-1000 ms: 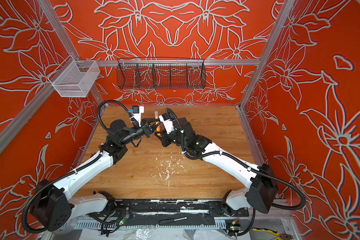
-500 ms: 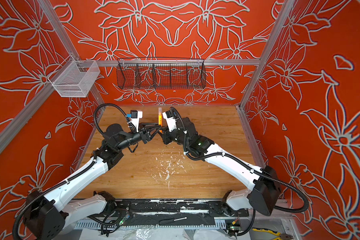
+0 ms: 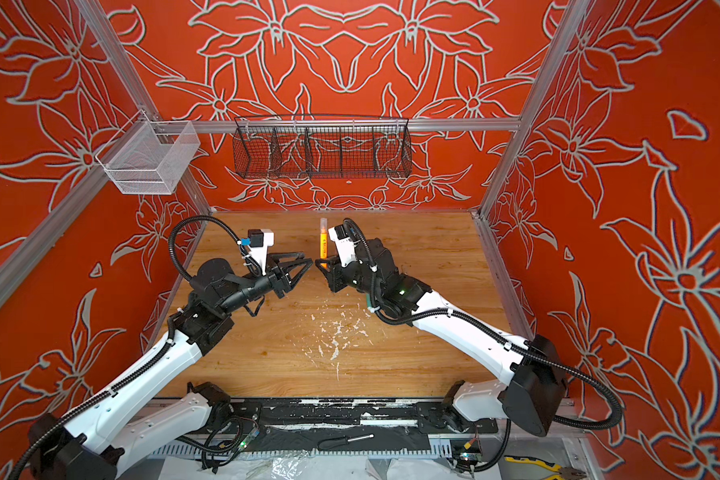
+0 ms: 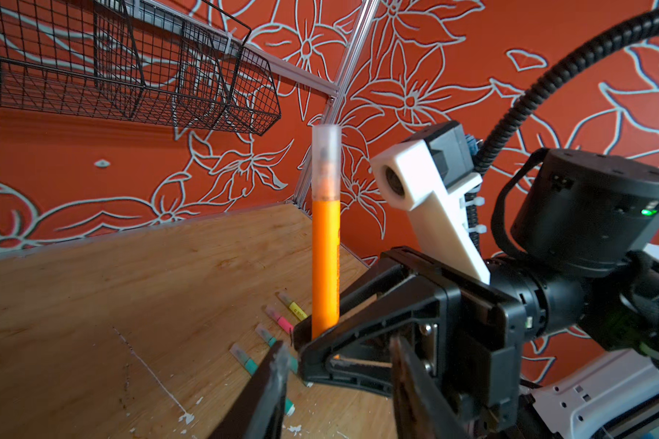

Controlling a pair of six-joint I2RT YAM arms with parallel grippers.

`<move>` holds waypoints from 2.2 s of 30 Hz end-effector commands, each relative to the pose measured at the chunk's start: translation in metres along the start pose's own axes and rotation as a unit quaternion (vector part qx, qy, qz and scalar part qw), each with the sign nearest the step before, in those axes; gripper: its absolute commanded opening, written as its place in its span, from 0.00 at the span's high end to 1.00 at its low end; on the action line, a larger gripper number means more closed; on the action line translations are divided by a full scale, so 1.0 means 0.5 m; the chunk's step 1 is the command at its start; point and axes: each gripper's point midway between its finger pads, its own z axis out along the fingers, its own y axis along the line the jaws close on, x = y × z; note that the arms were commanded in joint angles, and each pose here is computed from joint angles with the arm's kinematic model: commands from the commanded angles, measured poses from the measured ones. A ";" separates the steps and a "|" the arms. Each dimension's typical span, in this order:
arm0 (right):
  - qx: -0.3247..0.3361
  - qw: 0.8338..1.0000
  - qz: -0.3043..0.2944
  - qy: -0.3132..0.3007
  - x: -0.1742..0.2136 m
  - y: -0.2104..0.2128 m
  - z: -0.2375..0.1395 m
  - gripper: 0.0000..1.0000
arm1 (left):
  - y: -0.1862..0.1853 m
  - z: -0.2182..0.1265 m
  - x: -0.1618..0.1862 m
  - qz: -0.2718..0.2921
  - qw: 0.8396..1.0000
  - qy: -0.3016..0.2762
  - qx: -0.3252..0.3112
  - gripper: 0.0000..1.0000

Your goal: Insert the pens into the pen caps

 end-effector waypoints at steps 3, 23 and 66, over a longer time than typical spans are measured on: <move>0.060 0.997 0.027 0.033 0.032 -0.044 -0.010 1.00 | 0.011 -0.014 -0.009 0.027 0.999 -0.010 -0.029 0.57; 0.280 0.872 0.181 0.359 0.418 -0.284 0.030 1.00 | 0.066 -0.069 -0.043 0.007 0.988 -0.067 -0.138 0.56; 0.404 0.779 0.162 0.452 0.483 -0.361 0.011 0.72 | 0.045 -0.084 -0.058 0.001 0.989 -0.078 -0.123 0.54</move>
